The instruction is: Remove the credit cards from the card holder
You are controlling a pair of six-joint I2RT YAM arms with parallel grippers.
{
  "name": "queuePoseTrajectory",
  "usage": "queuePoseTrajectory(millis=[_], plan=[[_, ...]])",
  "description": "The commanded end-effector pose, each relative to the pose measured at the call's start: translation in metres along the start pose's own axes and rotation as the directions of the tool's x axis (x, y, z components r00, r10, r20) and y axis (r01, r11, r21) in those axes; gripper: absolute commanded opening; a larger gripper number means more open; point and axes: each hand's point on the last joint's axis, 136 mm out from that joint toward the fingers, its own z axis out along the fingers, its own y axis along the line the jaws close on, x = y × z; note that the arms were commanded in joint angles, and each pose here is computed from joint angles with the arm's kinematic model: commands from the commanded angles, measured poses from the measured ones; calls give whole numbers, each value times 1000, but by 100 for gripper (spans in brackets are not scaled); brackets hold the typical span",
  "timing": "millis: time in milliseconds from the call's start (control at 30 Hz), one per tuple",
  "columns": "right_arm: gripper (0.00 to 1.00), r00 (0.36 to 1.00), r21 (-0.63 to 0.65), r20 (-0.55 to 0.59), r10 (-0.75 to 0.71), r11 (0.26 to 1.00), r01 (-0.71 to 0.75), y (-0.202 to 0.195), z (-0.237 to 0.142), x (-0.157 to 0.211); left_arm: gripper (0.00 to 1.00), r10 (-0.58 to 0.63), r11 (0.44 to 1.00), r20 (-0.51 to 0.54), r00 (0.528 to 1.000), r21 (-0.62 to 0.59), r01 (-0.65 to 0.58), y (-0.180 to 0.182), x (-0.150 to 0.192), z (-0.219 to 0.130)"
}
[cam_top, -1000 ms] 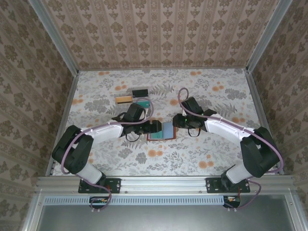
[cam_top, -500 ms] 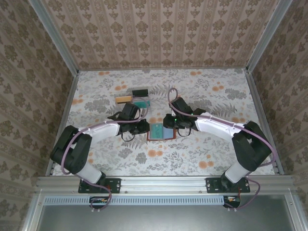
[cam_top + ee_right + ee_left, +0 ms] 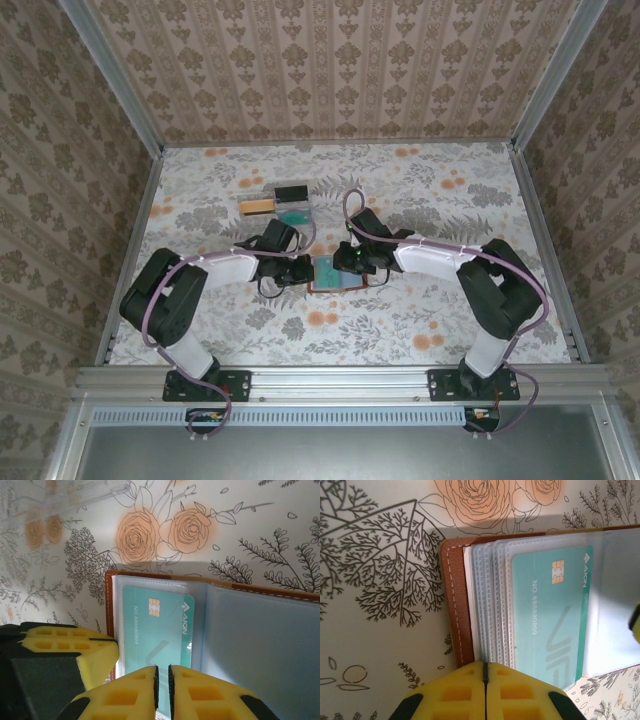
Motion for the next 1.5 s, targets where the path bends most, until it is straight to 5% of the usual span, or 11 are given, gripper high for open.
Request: queuePoseTrajectory(millis=[0,600,800,1367,1467], plan=[[19,999,3,-28,29,1000,-28,-7,8,7,6,-3,1000,-11,1000,-10,3,0,1,4],[20,995,7,-83,61,998,-61,-18,26,18,5,-1,1000,-16,1000,-17,0,-3,2,4],[0,996,3,-71,60,998,-60,-18,22,16,4,0,1000,-19,1000,-19,0,-4,3,3],[0,996,14,-38,75,997,-75,-41,-4,10,0,-31,996,-26,999,-86,28,12,6,3],[11,996,-12,-42,80,997,-81,-38,1,10,0,-25,997,-29,999,-80,23,10,6,3]])
